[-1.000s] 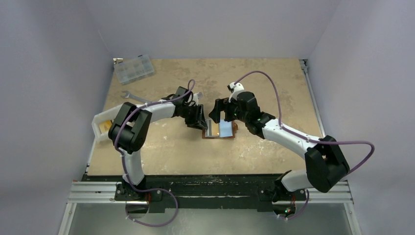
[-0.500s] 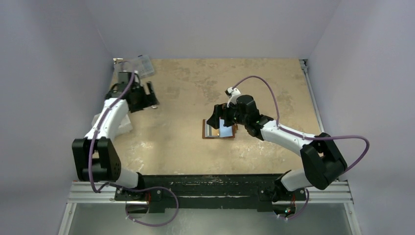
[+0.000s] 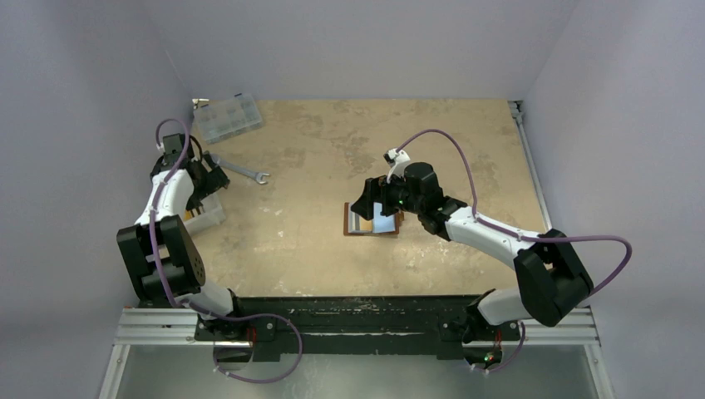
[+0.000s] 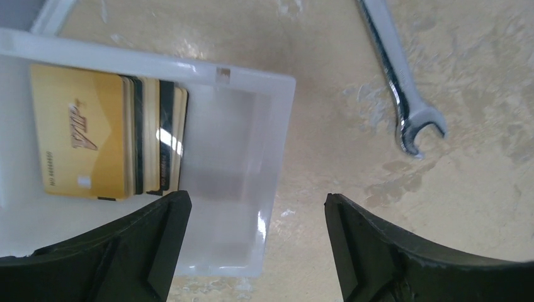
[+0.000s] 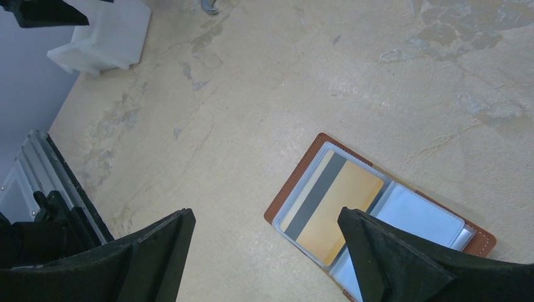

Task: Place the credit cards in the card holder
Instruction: Move the storage box to the center of the board.

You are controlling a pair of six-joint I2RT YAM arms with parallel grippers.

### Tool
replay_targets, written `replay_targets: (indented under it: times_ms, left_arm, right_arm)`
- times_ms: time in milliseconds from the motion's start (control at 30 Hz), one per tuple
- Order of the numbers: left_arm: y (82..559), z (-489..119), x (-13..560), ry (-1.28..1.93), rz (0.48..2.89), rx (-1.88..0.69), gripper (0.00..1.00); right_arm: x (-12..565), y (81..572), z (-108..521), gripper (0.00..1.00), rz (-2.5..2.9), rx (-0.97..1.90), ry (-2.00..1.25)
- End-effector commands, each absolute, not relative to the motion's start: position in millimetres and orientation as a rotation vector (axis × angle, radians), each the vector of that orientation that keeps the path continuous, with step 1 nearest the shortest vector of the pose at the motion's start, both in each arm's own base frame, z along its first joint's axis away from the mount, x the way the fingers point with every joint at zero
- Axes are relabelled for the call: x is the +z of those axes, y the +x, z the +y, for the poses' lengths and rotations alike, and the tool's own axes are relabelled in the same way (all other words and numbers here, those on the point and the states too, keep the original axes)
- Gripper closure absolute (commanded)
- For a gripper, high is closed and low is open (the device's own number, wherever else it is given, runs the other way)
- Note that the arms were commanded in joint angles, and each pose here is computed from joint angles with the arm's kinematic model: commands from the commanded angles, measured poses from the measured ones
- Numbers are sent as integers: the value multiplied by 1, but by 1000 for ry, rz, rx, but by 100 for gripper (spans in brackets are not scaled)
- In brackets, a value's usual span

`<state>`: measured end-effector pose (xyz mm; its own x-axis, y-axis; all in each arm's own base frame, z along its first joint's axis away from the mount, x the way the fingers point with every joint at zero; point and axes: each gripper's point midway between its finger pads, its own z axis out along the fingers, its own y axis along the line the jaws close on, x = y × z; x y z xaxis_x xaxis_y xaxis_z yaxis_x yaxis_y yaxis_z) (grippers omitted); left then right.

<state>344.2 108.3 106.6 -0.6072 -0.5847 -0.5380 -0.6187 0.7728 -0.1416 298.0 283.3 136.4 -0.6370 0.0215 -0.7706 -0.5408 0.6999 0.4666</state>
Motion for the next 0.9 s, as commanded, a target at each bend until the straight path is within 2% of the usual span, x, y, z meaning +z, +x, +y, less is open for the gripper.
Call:
replay_targets:
  times_ms: [0, 167, 300, 733, 867]
  left_arm:
    - [346, 90, 89, -905, 2417, -52, 18]
    - [345, 55, 75, -820, 2473, -276, 25]
    - [348, 29, 75, -712, 2511, -335, 29]
    - [345, -105, 81, -442, 2606, -657, 28]
    - [340, -116, 88, -372, 2621, -645, 26]
  right_arm:
    - [156, 298, 286, 1, 2034, 931, -405]
    - [153, 298, 288, 1, 2039, 941, -408]
    - [149, 298, 289, 1, 2049, 947, -409]
    - [137, 301, 289, 1, 2083, 930, -400]
    - [130, 303, 288, 1, 2109, 910, -402]
